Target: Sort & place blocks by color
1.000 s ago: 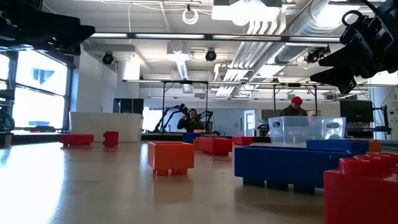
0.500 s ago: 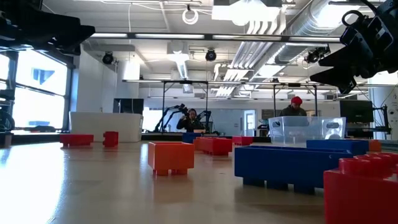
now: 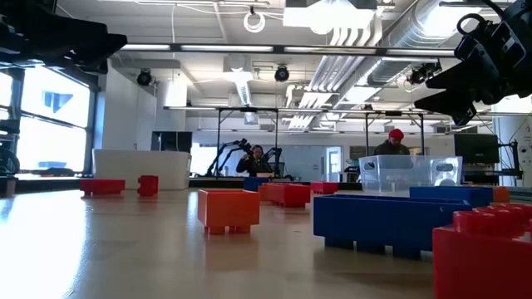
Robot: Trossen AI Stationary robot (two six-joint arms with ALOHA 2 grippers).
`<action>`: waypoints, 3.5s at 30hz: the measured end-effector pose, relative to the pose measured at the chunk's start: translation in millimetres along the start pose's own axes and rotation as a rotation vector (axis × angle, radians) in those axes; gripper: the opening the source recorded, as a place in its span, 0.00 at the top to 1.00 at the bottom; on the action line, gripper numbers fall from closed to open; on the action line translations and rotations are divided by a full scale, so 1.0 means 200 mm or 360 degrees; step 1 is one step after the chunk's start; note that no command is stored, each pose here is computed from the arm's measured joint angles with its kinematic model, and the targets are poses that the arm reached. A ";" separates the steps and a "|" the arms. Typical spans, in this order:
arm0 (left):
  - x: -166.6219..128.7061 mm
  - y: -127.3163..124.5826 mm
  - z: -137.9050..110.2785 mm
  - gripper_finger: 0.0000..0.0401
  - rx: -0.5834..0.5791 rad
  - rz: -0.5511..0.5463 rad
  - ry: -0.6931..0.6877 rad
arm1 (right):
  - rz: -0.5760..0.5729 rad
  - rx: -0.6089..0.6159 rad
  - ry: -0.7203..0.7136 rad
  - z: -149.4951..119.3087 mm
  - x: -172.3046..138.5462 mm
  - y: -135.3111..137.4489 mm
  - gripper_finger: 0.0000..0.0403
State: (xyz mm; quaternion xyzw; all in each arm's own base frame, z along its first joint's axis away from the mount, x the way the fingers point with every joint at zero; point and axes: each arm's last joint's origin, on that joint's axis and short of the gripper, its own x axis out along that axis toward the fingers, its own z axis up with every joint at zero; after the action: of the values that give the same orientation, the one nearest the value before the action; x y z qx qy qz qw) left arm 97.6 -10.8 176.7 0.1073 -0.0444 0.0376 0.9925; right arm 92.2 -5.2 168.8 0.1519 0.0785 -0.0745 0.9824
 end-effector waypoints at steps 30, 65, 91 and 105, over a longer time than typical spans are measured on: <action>0.00 0.02 0.02 0.51 -0.0456 0.0126 -0.0073 | 0.0000 0.0000 0.0000 0.00 0.00 0.00 0.40; 0.10 0.17 0.43 0.51 -0.0926 0.1222 0.0658 | 0.0000 0.0000 -0.0001 0.00 0.00 0.00 0.40; 0.27 0.32 0.10 0.51 -0.1474 0.1700 0.1633 | 0.0000 0.0000 0.0000 0.00 0.00 0.00 0.40; 0.34 0.35 -0.08 0.51 -0.1515 0.1820 0.2010 | 0.0000 0.0000 0.0000 0.00 0.00 0.00 0.40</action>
State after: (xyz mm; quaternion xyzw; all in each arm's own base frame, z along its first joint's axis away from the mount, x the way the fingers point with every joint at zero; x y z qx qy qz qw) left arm 159.8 65.4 182.7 -0.3824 0.4397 0.5423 0.6053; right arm 92.2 -5.2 168.8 0.1519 0.0785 -0.0746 0.9824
